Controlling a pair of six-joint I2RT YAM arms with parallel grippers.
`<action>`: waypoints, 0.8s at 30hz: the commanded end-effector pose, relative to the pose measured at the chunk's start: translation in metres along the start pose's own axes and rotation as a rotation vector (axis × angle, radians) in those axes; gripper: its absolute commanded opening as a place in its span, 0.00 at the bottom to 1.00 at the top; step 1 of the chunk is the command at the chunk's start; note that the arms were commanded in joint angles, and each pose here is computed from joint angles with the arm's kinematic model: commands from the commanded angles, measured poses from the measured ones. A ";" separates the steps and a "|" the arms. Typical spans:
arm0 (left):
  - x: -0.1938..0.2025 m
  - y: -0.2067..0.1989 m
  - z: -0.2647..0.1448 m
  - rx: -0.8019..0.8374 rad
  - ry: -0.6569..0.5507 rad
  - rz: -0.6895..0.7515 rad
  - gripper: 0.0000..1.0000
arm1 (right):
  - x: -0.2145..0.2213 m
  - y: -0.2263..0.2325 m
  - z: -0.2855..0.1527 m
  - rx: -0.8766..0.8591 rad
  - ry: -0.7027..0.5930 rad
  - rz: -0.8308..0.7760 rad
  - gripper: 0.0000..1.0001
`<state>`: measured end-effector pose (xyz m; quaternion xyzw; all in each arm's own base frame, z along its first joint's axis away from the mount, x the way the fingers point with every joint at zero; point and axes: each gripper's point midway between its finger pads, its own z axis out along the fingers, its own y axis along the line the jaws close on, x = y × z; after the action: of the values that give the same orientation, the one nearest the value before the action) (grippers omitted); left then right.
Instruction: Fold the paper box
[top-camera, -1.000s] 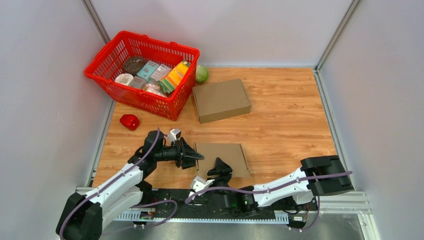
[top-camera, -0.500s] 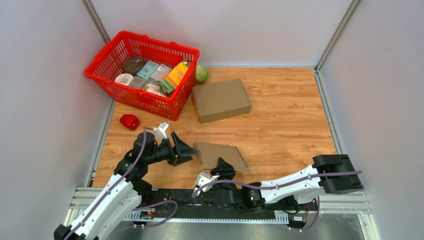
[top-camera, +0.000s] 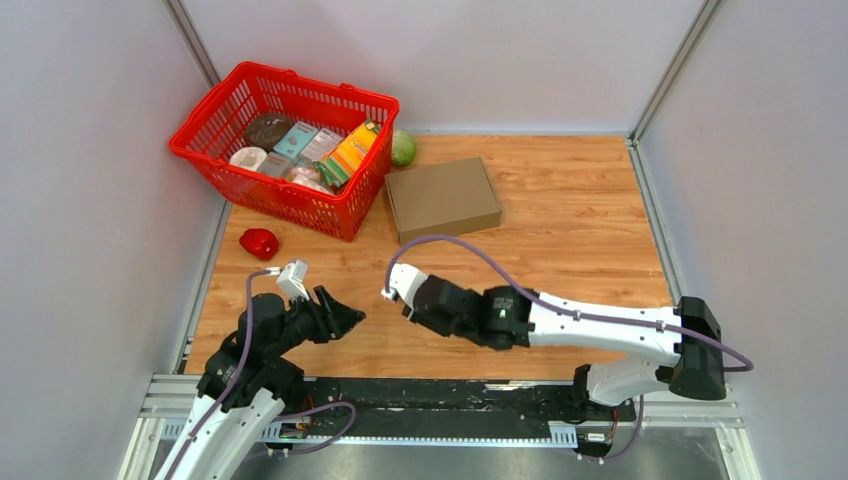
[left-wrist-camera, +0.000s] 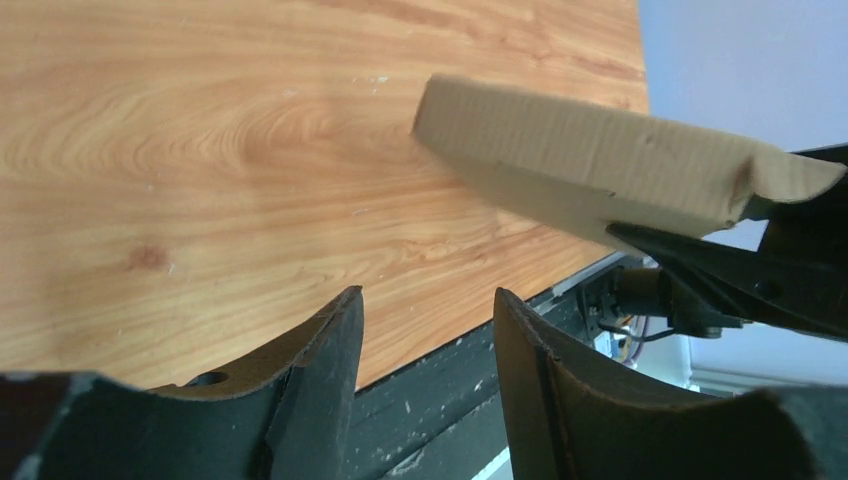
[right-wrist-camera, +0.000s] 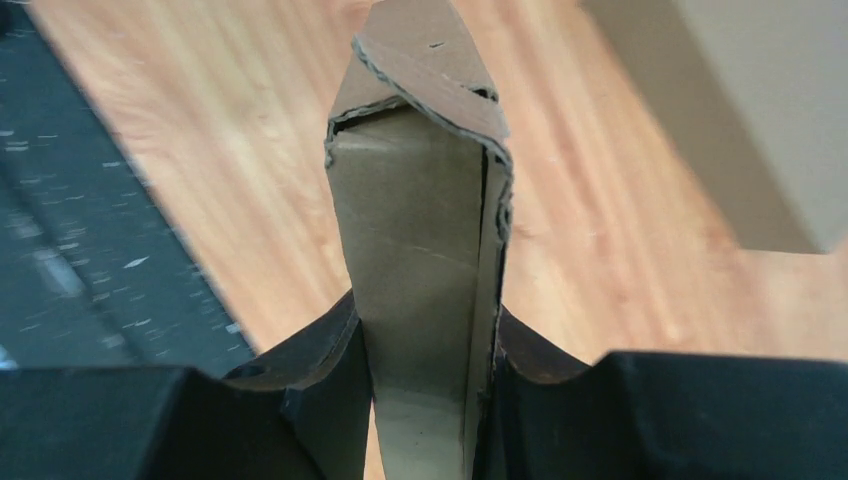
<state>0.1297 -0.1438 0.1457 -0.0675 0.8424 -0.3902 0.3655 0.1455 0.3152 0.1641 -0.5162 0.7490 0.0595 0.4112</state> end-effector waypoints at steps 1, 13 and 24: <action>-0.039 -0.037 -0.006 0.136 -0.149 0.109 0.58 | 0.024 0.035 -0.020 -0.353 0.265 0.177 0.31; -0.053 -0.084 0.038 0.300 -0.072 0.276 0.54 | 0.032 0.039 0.013 -0.475 0.356 0.279 0.37; -0.032 -0.089 0.068 0.293 0.030 0.358 0.57 | 0.031 0.034 0.019 -0.447 0.339 0.305 0.33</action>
<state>0.1765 -0.2246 0.1791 0.1097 0.8047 -0.4331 0.3909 0.1239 0.3085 0.1125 -0.4871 0.8459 0.1731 0.1316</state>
